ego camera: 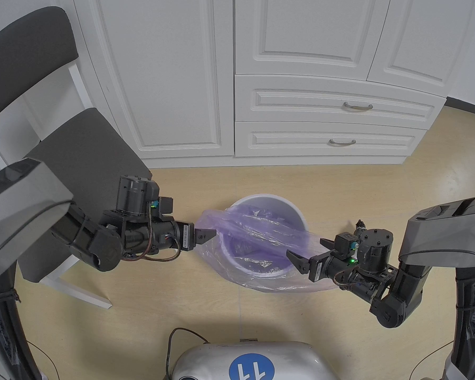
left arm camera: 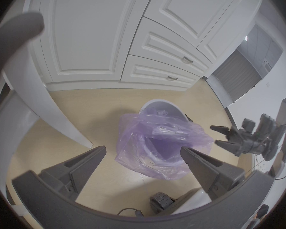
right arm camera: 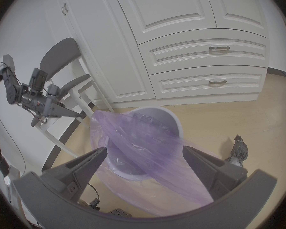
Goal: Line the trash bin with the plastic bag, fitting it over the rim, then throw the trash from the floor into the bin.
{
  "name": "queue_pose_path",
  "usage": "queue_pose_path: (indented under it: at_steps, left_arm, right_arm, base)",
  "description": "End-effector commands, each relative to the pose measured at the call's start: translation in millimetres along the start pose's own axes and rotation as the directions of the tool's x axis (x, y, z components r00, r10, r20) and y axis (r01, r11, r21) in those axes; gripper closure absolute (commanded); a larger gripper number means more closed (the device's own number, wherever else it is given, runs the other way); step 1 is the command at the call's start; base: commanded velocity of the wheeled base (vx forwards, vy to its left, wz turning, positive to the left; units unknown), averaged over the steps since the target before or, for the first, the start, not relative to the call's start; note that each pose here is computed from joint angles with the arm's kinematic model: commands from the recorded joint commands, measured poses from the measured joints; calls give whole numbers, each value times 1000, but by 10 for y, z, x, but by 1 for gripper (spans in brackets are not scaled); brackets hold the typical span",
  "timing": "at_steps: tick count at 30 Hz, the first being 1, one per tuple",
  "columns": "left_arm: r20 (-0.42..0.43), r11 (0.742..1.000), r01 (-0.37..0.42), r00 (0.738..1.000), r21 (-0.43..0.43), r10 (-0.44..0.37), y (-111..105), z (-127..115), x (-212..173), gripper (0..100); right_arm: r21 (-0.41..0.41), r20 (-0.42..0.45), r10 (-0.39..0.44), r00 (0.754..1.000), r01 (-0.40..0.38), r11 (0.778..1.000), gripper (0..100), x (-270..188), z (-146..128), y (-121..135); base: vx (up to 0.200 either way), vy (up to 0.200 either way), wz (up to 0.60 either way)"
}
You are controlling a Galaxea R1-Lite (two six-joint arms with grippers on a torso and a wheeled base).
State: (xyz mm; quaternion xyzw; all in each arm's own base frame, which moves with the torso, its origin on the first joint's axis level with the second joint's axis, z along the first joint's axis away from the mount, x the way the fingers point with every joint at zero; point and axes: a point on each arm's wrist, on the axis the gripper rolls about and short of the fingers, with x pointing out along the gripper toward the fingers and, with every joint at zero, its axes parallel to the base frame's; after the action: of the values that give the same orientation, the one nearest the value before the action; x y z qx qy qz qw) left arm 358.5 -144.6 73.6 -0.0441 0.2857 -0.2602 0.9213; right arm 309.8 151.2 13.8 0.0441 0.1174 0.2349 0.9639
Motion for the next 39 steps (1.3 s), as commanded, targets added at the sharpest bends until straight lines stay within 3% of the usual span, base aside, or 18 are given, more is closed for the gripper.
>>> queue_pose_path:
  at_steps: [1, 9, 15, 16, 20, 24, 29, 34, 39]
  left_arm:
    - [64, 999, 25, 998, 23, -26, -135, 206, -350, 0]
    - [55, 998, 38, 998, 45, -41, -383, 86, -543, 0]
    - [139, 1000, 15, 990, 16, -17, -530, 112, -810, 0]
    - [163, 1000, 7, 987, 13, -9, -565, 74, -914, 0]
    - [199, 1000, 3, 980, 24, -8, -613, -100, -1155, 0]
    - [251, 1000, -5, 968, 17, 0, -594, -238, -1346, 0]
    - [347, 998, -58, 936, -5, 57, -428, -246, -1554, 0]
    - [341, 990, -128, 930, -58, 140, -219, -297, -1623, 0]
    - [342, 988, -141, 927, -61, 153, -177, -304, -1642, 0]
  right_arm:
    - [-10, 8, -13, 1000, 13, 1000, 0, -4, -12, 0]
    - [-99, 7, -30, 1000, 31, 995, 0, -12, -26, 79]
    - [-190, 48, 14, 999, -4, 982, 0, 38, 53, 235]
    - [-237, 59, 29, 998, -15, 971, 0, 109, 120, 255]
    - [-277, 33, 57, 998, -45, 960, 0, 250, 201, 246]
    - [-279, -31, 81, 996, -87, 956, 0, 331, 162, 238]
    - [-312, -37, 98, 994, -105, 944, 0, 537, 25, 289]
    - [-342, -31, 90, 995, -95, 935, 0, 677, -65, 296]
    - [-338, -7, 80, 997, -77, 938, 0, 809, -115, 272]
  base:
    - [0, 0, 0]
    - [0, 0, 0]
    - [0, 0, 0]
    - [0, 0, 0]
    - [0, 0, 0]
    - [0, 0, 0]
    - [0, 0, 0]
    - [0, 0, 0]
    - [0, 0, 0]
